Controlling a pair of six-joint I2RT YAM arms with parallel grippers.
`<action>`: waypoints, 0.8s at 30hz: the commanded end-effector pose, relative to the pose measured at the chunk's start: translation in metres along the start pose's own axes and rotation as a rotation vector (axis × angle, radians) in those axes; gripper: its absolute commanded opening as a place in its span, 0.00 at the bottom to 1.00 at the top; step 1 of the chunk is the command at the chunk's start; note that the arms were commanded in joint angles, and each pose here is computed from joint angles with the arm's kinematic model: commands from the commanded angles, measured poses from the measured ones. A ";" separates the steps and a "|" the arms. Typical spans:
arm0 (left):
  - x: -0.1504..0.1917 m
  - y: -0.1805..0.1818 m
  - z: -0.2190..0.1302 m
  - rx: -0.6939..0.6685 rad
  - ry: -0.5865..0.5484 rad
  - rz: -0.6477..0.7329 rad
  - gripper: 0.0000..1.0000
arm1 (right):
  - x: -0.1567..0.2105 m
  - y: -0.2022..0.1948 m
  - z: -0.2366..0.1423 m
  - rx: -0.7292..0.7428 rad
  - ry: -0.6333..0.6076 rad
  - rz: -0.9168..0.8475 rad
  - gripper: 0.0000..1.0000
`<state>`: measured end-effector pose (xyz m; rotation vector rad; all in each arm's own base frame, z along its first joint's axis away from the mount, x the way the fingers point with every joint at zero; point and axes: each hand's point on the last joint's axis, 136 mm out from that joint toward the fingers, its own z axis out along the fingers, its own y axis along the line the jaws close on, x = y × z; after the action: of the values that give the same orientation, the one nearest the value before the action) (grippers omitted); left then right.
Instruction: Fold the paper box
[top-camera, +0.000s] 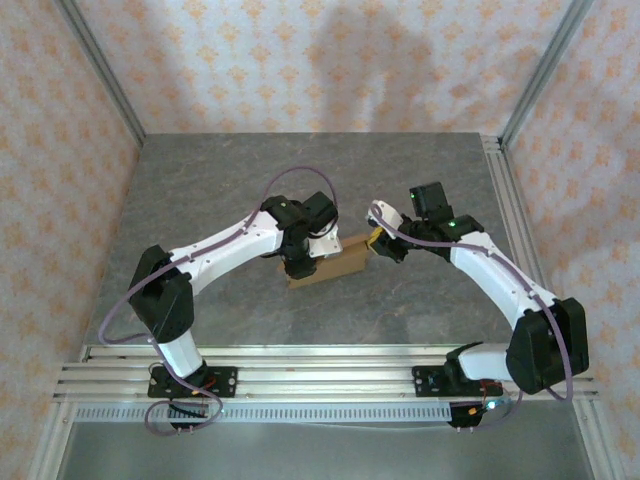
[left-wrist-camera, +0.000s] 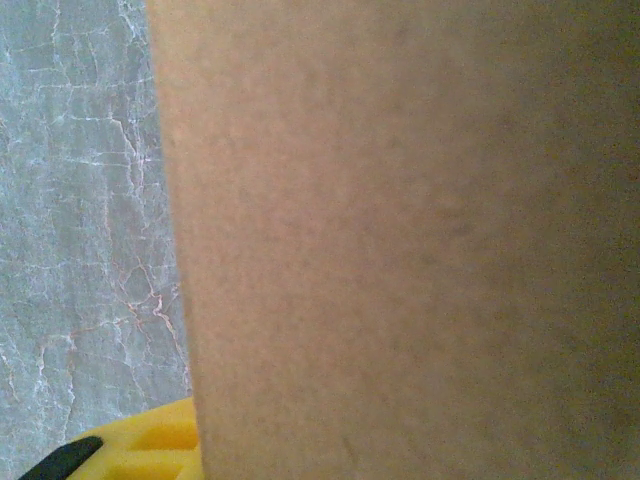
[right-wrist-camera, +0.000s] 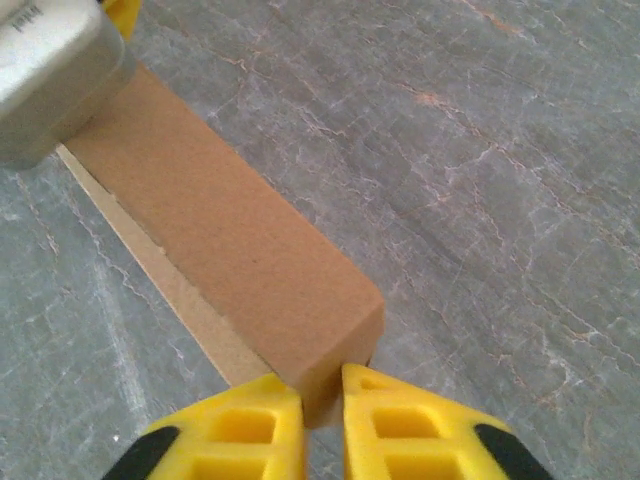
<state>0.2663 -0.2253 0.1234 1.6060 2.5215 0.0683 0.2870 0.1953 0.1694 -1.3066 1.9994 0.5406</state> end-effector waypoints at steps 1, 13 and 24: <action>0.008 -0.003 0.018 0.035 0.060 0.020 0.34 | -0.014 0.000 -0.003 -0.009 -0.026 -0.027 0.02; -0.006 0.004 0.006 0.001 -0.016 -0.043 0.58 | -0.012 -0.004 -0.005 0.031 -0.024 0.032 0.00; -0.007 0.015 -0.016 -0.071 -0.107 -0.145 0.72 | -0.015 -0.006 -0.008 0.039 -0.013 0.106 0.00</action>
<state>0.2745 -0.2314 0.1276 1.4691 2.5326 0.0337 0.2923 0.1912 0.1690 -1.2001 2.0902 0.5393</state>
